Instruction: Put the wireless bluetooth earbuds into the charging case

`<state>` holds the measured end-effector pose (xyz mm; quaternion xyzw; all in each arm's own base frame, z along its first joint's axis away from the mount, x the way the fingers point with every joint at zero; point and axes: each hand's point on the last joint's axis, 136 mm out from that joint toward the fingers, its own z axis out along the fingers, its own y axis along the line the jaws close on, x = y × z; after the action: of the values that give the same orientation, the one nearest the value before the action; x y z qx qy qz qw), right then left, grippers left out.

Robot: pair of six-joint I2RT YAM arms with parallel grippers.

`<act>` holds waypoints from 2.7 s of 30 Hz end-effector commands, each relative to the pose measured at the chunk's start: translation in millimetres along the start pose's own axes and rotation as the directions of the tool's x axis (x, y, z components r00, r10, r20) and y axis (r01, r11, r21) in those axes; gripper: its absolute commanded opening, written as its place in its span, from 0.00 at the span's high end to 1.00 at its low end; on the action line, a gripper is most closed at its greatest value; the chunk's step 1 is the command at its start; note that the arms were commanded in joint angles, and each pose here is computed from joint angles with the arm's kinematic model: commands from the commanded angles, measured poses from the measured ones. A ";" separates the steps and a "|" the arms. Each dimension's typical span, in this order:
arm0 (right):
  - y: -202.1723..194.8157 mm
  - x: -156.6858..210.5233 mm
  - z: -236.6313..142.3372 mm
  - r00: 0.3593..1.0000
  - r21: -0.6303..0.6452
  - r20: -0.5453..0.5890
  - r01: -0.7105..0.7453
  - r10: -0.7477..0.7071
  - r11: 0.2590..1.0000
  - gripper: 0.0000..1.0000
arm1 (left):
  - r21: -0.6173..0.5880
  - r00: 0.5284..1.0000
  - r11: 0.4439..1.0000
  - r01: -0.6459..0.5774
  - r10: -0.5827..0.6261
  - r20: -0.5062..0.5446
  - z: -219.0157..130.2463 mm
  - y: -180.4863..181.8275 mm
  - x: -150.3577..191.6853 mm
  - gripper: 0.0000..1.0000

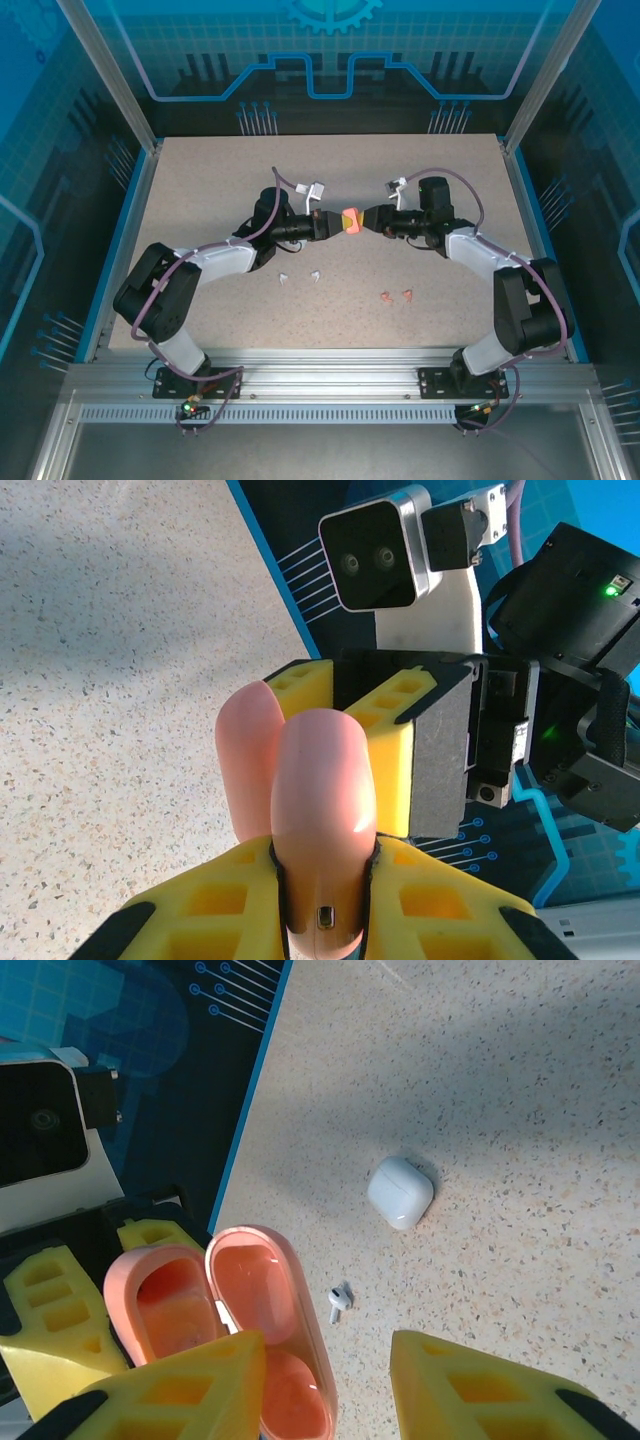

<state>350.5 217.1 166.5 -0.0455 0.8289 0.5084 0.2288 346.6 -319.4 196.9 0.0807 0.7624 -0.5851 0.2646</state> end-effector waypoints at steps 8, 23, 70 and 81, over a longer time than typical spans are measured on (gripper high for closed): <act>0.7 11.3 -4.3 1.000 -0.027 -0.022 0.004 -0.004 1.000 0.61 | 0.049 0.998 0.997 -0.054 0.052 0.034 4.8 -21.3 -15.6 1.00; 19.5 -5.3 1.4 0.999 -0.078 -0.028 0.039 -0.041 0.996 0.77 | 0.057 0.999 0.997 -0.050 0.049 0.023 8.1 -22.0 -12.3 1.00; 17.4 4.2 -13.7 0.811 0.183 -0.376 0.539 -0.449 0.822 1.00 | 0.054 0.850 0.990 -0.127 0.137 -0.508 -25.4 -13.9 -15.8 0.27; 20.1 4.3 -4.4 0.797 0.164 -0.398 0.549 -0.454 0.820 1.00 | 0.107 0.830 0.990 -0.090 0.134 -0.542 -15.5 -19.4 -1.0 0.39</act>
<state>339.3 218.6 177.4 -0.3080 0.8792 0.2932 0.2150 341.7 -305.6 213.5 0.2896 0.7911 -0.5330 0.0793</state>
